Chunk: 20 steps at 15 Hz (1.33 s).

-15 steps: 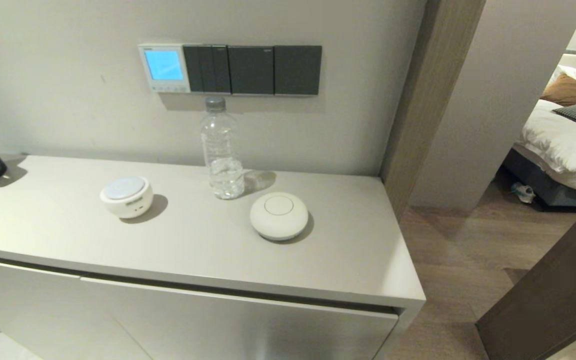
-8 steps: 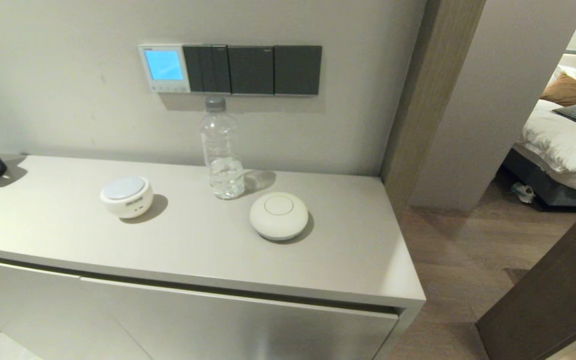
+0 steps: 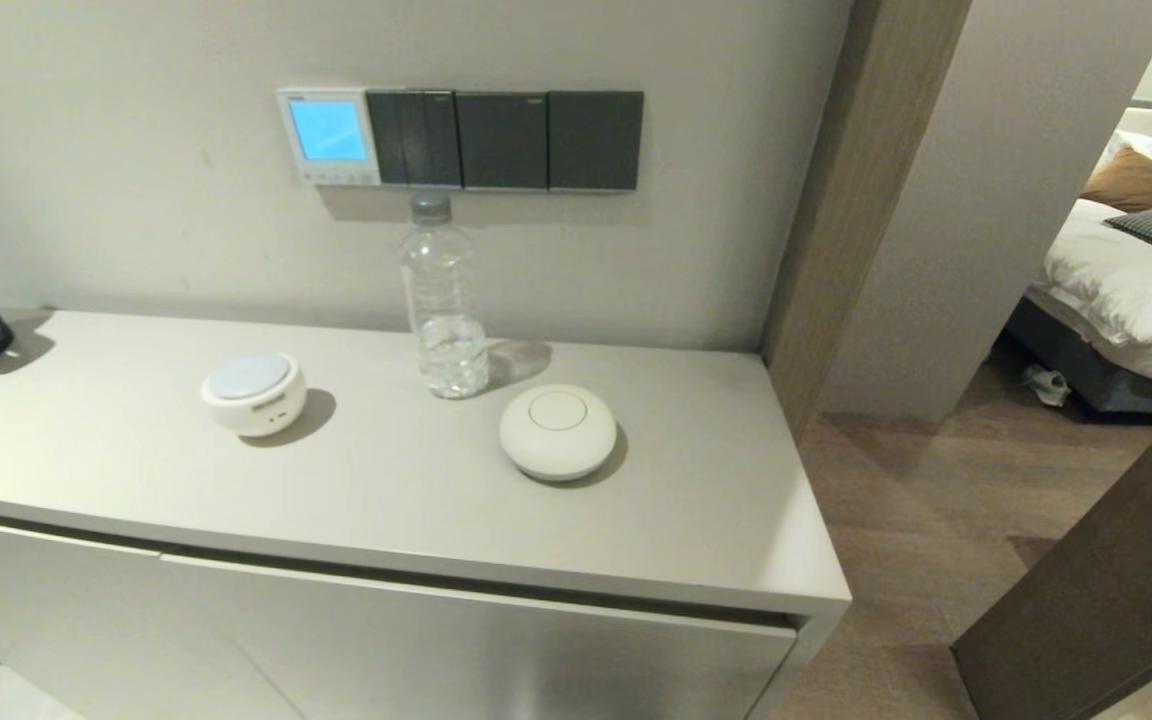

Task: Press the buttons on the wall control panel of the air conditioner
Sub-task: Turn on the central air conditioner

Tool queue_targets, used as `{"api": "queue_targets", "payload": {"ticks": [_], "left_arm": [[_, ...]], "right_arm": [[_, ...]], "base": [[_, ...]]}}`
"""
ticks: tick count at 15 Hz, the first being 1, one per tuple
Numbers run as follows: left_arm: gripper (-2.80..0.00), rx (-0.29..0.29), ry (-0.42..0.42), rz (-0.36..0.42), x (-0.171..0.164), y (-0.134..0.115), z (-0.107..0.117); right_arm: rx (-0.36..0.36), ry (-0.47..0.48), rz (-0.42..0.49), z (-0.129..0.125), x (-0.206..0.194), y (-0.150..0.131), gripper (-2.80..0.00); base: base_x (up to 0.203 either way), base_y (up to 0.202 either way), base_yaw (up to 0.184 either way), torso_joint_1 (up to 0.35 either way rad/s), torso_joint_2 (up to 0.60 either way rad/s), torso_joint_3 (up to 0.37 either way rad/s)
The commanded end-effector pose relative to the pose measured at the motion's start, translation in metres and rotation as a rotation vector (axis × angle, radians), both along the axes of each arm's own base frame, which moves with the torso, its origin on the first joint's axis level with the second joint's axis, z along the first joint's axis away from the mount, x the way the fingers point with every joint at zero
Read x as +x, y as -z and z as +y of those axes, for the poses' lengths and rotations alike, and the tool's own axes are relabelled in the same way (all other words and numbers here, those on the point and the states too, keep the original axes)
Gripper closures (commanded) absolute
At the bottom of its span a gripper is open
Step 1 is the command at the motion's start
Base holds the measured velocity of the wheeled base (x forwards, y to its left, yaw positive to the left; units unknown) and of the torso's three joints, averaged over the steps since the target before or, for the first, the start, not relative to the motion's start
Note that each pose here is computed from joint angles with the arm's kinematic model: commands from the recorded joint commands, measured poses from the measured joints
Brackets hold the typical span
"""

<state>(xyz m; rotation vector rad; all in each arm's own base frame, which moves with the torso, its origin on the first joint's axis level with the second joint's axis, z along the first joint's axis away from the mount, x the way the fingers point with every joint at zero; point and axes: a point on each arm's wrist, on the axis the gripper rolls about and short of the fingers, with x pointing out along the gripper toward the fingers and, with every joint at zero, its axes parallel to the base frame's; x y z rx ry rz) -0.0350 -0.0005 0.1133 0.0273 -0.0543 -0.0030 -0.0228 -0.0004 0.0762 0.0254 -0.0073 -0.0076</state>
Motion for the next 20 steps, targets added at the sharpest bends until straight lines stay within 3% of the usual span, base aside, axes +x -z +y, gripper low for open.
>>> {"api": "queue_targets", "payload": {"ticks": [1, 5, 9, 11, 14, 17, 20], "left_arm": [[0.00, 0.000, 0.007, -0.012, 0.004, -0.047, 0.000], [0.00, -0.001, 0.082, -0.016, 0.035, -0.137, -0.001], [0.00, -0.016, 0.152, 0.058, 0.107, -0.196, -0.006], [0.00, -0.022, 0.163, 0.070, 0.164, -0.206, -0.010], [0.00, -0.034, 0.189, 0.087, 0.242, -0.199, -0.016], [0.00, -0.121, 0.240, 0.116, 0.305, -0.192, -0.025], [0.00, -0.168, 0.275, 0.094, 0.359, -0.188, -0.034]], "right_arm": [[0.000, 0.000, 0.003, 0.000, 0.000, 0.001, 0.00], [0.001, 0.000, 0.003, 0.000, 0.000, 0.001, 0.00], [0.000, 0.000, 0.003, 0.000, 0.000, 0.001, 0.00], [-0.001, 0.000, 0.003, 0.000, 0.000, 0.001, 0.00], [-0.001, 0.000, 0.003, 0.000, 0.000, 0.001, 0.00], [0.001, 0.000, 0.003, 0.000, 0.000, 0.001, 0.00], [0.001, 0.000, 0.003, 0.000, 0.000, 0.001, 0.00]], "base": [[0.000, 0.000, 0.000, 0.000, 0.00, 0.000], [0.000, 0.000, 0.000, 0.000, 0.00, 0.000], [0.000, 0.000, 0.000, 0.000, 0.00, 0.000], [0.000, 0.000, 0.000, 0.000, 0.00, 0.000], [0.000, 0.000, 0.000, 0.000, 0.00, 0.000], [0.000, 0.000, 0.000, 0.000, 0.00, 0.000], [0.000, 0.000, 0.000, 0.000, 0.00, 0.000]]}}
